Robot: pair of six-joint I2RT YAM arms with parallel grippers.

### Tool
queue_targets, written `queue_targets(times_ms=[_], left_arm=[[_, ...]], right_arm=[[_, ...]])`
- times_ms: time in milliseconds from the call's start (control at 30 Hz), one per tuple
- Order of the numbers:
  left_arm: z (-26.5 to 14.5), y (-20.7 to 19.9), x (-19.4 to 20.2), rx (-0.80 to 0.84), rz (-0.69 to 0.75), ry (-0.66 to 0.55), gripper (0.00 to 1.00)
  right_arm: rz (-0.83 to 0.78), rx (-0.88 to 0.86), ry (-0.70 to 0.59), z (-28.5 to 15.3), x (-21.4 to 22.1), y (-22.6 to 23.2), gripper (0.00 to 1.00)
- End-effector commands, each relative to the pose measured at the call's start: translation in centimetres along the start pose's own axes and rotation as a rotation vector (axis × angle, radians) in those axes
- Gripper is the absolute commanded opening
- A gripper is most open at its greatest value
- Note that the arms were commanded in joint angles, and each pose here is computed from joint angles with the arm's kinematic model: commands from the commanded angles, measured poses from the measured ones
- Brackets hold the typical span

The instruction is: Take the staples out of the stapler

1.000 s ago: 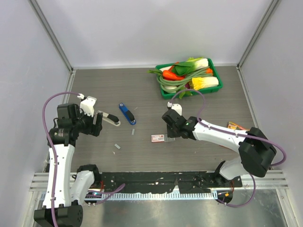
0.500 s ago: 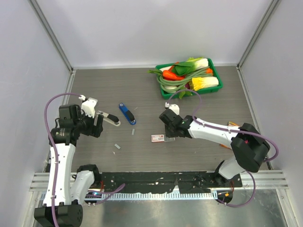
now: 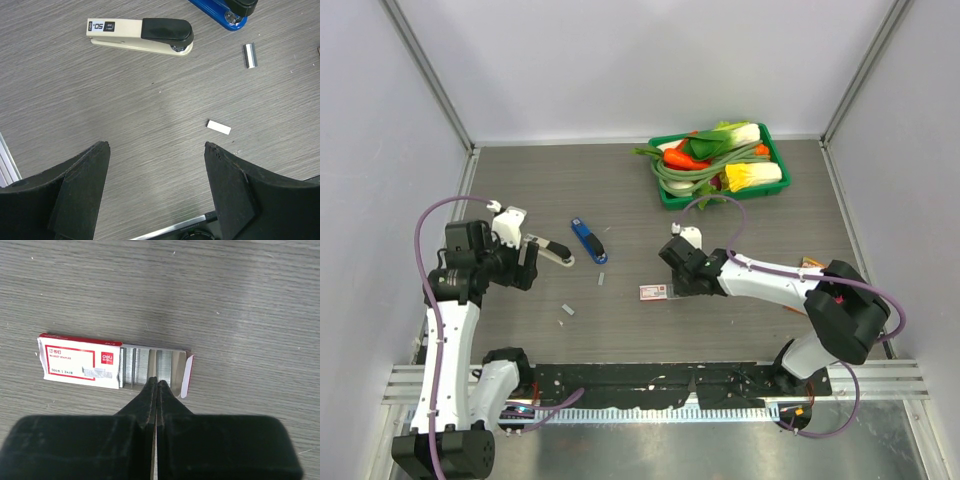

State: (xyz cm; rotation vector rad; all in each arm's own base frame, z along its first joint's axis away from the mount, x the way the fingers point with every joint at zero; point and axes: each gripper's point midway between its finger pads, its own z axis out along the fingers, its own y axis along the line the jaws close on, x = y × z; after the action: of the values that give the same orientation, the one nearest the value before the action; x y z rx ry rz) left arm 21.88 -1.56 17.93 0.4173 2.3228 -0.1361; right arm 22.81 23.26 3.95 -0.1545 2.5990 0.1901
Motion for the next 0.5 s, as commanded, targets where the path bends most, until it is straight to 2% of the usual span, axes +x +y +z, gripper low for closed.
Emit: queue_targets(times_ms=[0,333,433,467], left_arm=[[-0.3,0.5,-1.1,-0.023,0.018,-0.046,0.8],[-0.3,0.7,-1.1,-0.031,0.021,-0.043,0.8],[-0.2,0.7,-1.1,-0.032,0.019,-0.043,0.8],[-0.1,0.8,-1.1,-0.034,0.013,-0.042,0.8]], right_arm=[[0.035,-0.035,-0.055,-0.4,-1.4,0.8,0.01],[0.015,-0.153,-0.114,-0.9,-6.1,5.7,0.03],[0.012,-0.199,-0.131,-1.0,-7.6,8.0,0.11],[0.004,-0.204,-0.108,-0.2,-7.2,8.6,0.19]])
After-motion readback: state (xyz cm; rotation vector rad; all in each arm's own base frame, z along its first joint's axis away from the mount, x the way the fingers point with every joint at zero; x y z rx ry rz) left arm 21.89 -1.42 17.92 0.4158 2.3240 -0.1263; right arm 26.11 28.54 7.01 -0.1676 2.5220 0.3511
